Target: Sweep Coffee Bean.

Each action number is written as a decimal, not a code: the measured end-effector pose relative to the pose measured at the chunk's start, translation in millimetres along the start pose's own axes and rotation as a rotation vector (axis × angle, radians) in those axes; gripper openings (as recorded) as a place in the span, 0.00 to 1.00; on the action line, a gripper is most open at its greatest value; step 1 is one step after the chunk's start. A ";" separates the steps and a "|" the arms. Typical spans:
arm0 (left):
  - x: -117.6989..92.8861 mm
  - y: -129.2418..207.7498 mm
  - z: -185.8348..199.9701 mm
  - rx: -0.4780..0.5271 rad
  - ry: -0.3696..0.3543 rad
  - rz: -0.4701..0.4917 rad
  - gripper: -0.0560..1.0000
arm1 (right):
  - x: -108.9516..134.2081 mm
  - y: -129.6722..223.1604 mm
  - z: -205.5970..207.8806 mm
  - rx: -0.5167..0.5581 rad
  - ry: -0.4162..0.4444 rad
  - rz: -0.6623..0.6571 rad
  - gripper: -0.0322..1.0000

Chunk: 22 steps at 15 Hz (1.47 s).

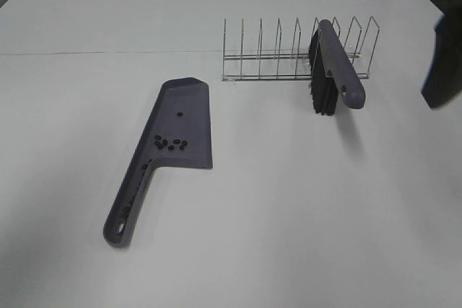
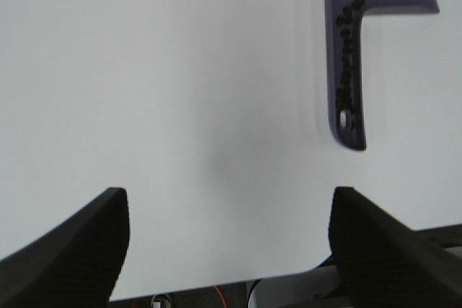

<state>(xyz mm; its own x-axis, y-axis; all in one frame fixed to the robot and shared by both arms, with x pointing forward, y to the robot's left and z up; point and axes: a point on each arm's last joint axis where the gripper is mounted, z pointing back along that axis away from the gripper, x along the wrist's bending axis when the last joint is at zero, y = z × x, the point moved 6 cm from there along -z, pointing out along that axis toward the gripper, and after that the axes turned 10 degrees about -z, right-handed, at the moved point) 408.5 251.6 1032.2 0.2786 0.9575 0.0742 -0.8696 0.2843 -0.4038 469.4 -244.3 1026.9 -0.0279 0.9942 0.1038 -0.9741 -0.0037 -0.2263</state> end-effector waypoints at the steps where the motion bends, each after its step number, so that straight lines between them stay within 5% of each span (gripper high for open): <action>1: 0.7 23.3 -5.7 0.014 -0.001 -0.001 0.74 | -4.7 25.4 0.0 0.002 0.000 0.000 0.78; 6: 2.5 88.8 -7.0 -0.102 0.015 -0.027 0.73 | -21.9 112.7 -13.5 -0.101 -0.017 0.003 0.78; 9: -0.2 89.5 9.8 -0.337 0.036 -0.104 0.73 | -26.6 138.9 -5.2 -0.338 -0.055 0.042 0.78; 14: -10.7 96.0 16.8 -0.419 0.093 -0.200 0.73 | -28.6 166.8 34.1 -0.710 -0.119 0.077 0.78; 22: -11.0 96.2 17.1 -0.421 0.094 -0.199 0.73 | -28.7 169.8 37.1 -0.742 -0.127 0.079 0.78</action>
<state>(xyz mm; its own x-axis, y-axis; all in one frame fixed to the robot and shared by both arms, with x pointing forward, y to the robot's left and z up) 314.8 269.2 1008.1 0.4762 0.8721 0.1125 -0.5598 0.3994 -0.7260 296.5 -277.5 1021.5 -0.1601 0.9739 0.1607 -0.5623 0.0438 -0.8257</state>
